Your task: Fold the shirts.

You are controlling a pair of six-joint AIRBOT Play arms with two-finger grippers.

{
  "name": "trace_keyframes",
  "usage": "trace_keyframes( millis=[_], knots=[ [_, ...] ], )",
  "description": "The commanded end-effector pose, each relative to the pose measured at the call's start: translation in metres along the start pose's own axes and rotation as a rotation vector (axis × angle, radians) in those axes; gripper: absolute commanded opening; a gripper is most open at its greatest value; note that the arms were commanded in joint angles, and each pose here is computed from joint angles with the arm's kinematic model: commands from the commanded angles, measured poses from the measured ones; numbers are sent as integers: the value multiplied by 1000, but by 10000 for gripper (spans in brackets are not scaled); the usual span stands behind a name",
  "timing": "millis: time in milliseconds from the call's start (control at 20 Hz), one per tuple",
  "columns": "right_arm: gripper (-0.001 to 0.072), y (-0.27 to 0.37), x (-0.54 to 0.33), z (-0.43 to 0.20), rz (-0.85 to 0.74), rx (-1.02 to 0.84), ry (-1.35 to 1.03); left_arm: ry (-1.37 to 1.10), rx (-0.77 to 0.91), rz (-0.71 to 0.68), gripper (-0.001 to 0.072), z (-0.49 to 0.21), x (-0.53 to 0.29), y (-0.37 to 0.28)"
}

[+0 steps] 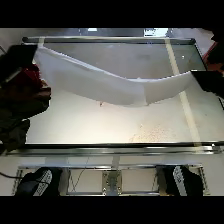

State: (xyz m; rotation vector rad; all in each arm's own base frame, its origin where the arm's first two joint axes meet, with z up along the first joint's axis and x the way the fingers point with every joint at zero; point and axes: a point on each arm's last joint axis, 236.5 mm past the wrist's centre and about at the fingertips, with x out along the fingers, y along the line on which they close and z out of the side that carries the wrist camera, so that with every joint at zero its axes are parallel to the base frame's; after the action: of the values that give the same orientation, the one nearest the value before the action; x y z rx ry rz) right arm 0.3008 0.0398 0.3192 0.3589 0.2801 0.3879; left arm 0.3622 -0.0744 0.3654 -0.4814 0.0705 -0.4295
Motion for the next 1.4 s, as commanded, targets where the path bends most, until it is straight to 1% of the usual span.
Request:
trace_keyframes(
  millis=[0, 150, 250, 300, 450, 500, 600, 700, 850, 950, 1000, 1100, 1150, 1250, 1350],
  knots=[
    [24, 73, -87, 60, -224, -311, -243, -215, 302, 11, 11, 81, -79, -78],
    [23, 123, -126, 117, -286, -472, -450, -308, 426, 24, 11, 120, -109, -112],
    [23, 134, -136, 148, -275, -491, -538, -297, 456, 23, 11, 123, -112, -119],
    [23, 133, -129, 155, -223, -459, -534, -246, 450, 18, 11, 112, -105, -115],
    [24, 106, -89, 171, 22, -297, -481, -31, 351, 20, 11, 70, -59, -76],
    [24, 89, -78, 177, 73, -248, -468, 4, 319, 34, 11, 64, -42, -59],
    [24, 41, -45, 178, 110, -136, -405, 82, 238, 66, 11, 45, -4, -19],
    [24, 2, 12, 154, 142, -52, -267, 192, 167, 84, 11, 12, 35, 18],
    [25, -44, 129, 70, 104, -24, 14, 385, 131, 141, 11, -61, 91, 75],
    [24, -67, 204, 8, 44, -52, 146, 492, 143, 221, 11, -114, 124, 119],
    [24, -76, 237, -20, 14, -70, 183, 503, 142, 282, 11, -132, 139, 144],
    [24, -96, 297, -61, -50, -65, 188, 437, 106, 395, 11, -150, 169, 188],
    [24, -107, 322, -76, -86, -47, 160, 382, 84, 422, 11, -151, 181, 201],
    [25, -132, 356, -94, -167, -9, 85, 266, 50, 440, 11, -146, 201, 221],
    [28, -153, 373, -106, -232, 51, 24, 208, 49, 445, 13, -145, 211, 232]
  ],
)
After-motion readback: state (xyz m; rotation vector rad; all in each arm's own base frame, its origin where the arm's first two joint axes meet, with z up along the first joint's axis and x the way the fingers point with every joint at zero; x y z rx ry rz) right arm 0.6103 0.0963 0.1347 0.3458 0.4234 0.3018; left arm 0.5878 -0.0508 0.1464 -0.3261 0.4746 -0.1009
